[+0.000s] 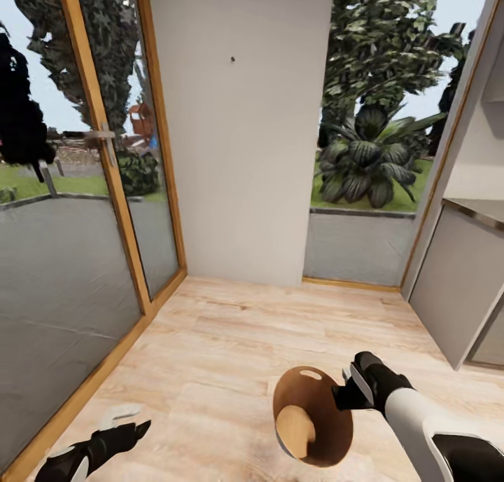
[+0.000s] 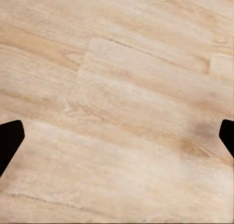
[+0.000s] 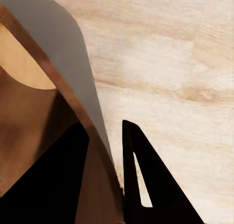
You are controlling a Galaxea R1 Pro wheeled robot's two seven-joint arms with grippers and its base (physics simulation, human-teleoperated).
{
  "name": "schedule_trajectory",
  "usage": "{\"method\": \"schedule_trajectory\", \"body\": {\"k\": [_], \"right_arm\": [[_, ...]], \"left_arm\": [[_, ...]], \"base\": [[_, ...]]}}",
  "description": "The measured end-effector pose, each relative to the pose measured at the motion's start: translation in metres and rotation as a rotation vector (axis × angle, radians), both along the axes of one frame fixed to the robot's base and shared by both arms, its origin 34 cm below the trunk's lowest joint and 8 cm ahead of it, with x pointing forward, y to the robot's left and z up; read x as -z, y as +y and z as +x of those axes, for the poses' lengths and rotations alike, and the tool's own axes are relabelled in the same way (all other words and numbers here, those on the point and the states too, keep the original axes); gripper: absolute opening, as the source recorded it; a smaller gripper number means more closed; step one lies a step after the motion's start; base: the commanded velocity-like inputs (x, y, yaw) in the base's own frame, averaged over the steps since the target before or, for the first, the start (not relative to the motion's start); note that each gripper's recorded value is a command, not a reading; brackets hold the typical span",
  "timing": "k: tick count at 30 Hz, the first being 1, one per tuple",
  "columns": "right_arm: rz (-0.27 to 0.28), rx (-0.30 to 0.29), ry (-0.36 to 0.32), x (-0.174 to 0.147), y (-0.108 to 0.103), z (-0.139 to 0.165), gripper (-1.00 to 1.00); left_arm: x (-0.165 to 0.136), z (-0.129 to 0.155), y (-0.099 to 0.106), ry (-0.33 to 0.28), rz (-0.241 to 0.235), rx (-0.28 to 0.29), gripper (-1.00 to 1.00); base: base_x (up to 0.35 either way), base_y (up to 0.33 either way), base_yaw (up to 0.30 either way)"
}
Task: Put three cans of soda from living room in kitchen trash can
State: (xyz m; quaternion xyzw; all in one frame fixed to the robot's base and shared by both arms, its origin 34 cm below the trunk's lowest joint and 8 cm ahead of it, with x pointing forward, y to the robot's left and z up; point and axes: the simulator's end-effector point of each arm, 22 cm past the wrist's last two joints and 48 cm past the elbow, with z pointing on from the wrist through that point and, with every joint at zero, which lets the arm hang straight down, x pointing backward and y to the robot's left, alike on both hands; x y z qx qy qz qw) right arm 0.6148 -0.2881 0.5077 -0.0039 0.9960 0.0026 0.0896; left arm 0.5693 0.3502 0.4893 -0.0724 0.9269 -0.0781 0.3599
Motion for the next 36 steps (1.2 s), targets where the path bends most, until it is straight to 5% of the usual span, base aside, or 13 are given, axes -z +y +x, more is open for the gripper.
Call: {"method": "schedule_trajectory", "body": {"k": [7, 18, 36], "right_arm": [[0.026, -0.043, -0.006, -0.009, 0.039, 0.009, -1.00], [0.038, -0.072, -0.002, -0.010, 0.062, 0.009, -1.00], [0.050, -0.066, -0.003, -0.010, 0.064, 0.009, -1.00]], "left_arm": [[0.004, -0.004, -0.002, 0.031, -0.006, 0.001, 1.00], [0.002, -0.002, -0.002, 0.030, -0.006, 0.002, 1.00], [0.002, -0.002, -0.002, 0.026, -0.005, 0.002, 1.00]], "base": [[-0.271, 0.179, 0.243], [-0.295, 0.122, 0.185], [-0.291, 0.119, 0.014]]}}
